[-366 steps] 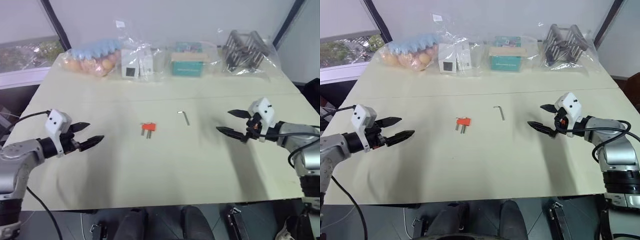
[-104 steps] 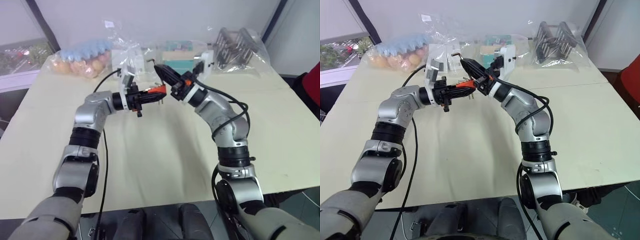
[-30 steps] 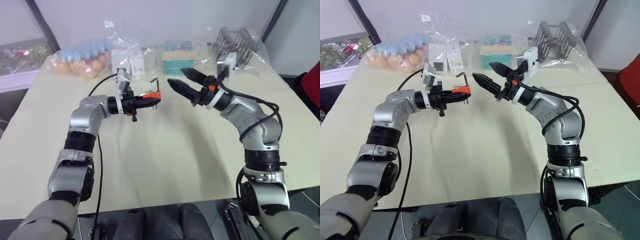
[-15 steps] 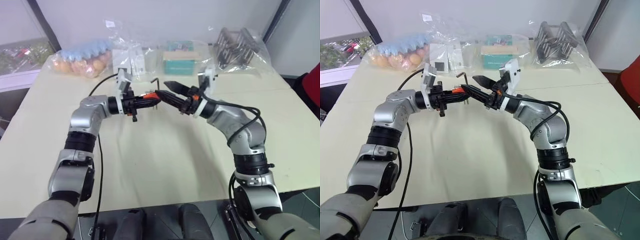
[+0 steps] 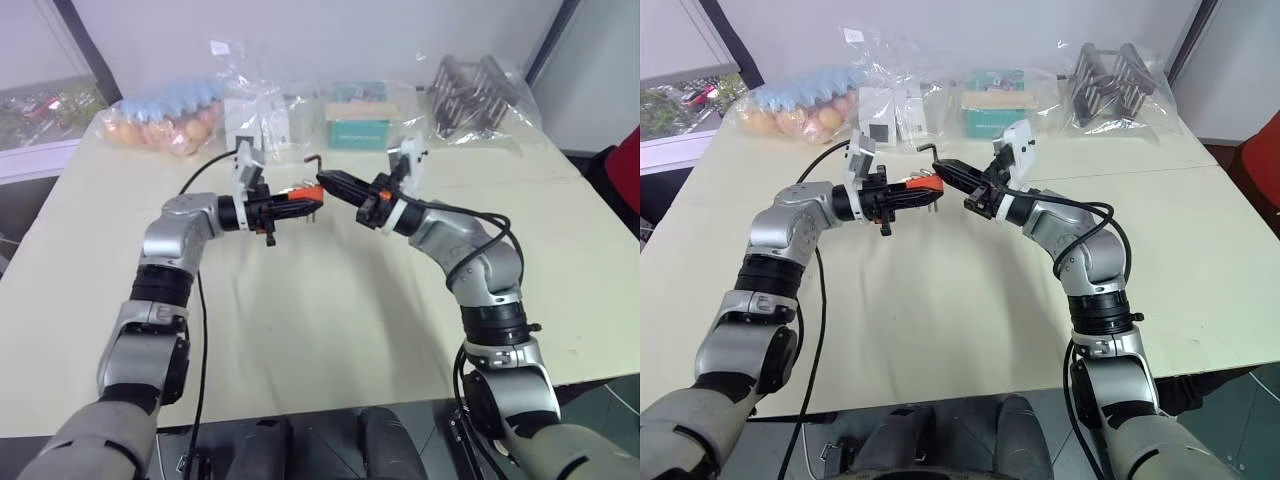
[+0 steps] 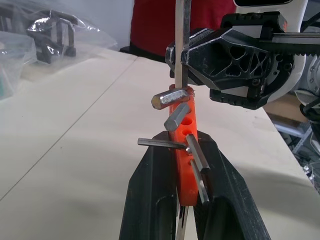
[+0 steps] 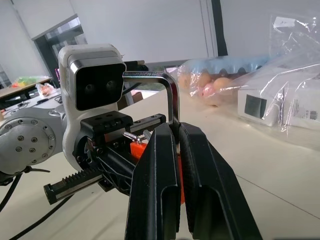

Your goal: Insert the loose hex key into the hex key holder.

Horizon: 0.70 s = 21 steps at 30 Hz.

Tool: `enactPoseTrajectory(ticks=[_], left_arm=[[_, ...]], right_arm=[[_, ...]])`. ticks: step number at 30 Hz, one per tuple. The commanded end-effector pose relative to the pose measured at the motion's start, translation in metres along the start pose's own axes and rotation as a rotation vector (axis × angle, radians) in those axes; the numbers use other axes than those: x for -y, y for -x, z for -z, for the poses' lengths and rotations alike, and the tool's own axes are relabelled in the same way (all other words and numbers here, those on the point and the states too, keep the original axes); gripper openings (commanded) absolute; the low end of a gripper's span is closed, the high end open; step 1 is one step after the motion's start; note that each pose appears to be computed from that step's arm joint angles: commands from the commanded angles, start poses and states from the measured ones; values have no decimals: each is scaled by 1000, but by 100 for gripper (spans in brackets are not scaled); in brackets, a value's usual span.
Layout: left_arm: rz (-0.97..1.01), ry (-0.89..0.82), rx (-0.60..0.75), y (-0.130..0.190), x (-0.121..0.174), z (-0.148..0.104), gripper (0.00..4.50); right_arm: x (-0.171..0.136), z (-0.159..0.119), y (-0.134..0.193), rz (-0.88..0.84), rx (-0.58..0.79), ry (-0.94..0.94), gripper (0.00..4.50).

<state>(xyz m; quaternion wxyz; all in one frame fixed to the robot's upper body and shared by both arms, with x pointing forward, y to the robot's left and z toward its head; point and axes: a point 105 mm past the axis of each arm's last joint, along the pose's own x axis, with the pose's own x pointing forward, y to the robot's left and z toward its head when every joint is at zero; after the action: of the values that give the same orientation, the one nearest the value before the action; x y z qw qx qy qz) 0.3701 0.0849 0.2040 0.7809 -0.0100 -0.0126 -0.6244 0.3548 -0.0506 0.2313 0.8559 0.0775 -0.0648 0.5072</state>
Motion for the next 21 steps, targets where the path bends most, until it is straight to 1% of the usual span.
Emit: enactPoseTrajectory(ticks=[1, 3, 4, 6, 7, 11, 16, 17, 19, 21], left_arm=[[31, -66, 7, -4, 6, -11, 0], [31, -67, 5, -4, 6, -11, 0], [32, -68, 3, -4, 6, -11, 0], [33, -70, 2, -5, 6, -11, 0], [33, -70, 1, -5, 6, -11, 0], [34, -71, 0, -6, 6, -10, 0], [38, -70, -3, -7, 6, -8, 0], [39, -70, -3, -7, 7, -7, 0], [40, -70, -3, -8, 7, -7, 0], [40, -70, -3, -8, 7, -7, 0]], right_arm=[[-9, -13, -3, -49, 35, 20, 33], [-13, -14, -2, -73, 36, 10, 101], [-16, -13, -1, -88, 27, 5, 146], [-19, -12, 0, -110, 11, -5, 244], [-20, -12, 1, -115, 11, -10, 304], [-23, -17, 4, -131, 24, -20, 304], [-13, -23, 5, -72, 46, 14, 304], [-12, -24, 5, -67, 48, 16, 281], [-10, -24, 4, -63, 52, 18, 221], [-10, -24, 3, -60, 54, 18, 118]])
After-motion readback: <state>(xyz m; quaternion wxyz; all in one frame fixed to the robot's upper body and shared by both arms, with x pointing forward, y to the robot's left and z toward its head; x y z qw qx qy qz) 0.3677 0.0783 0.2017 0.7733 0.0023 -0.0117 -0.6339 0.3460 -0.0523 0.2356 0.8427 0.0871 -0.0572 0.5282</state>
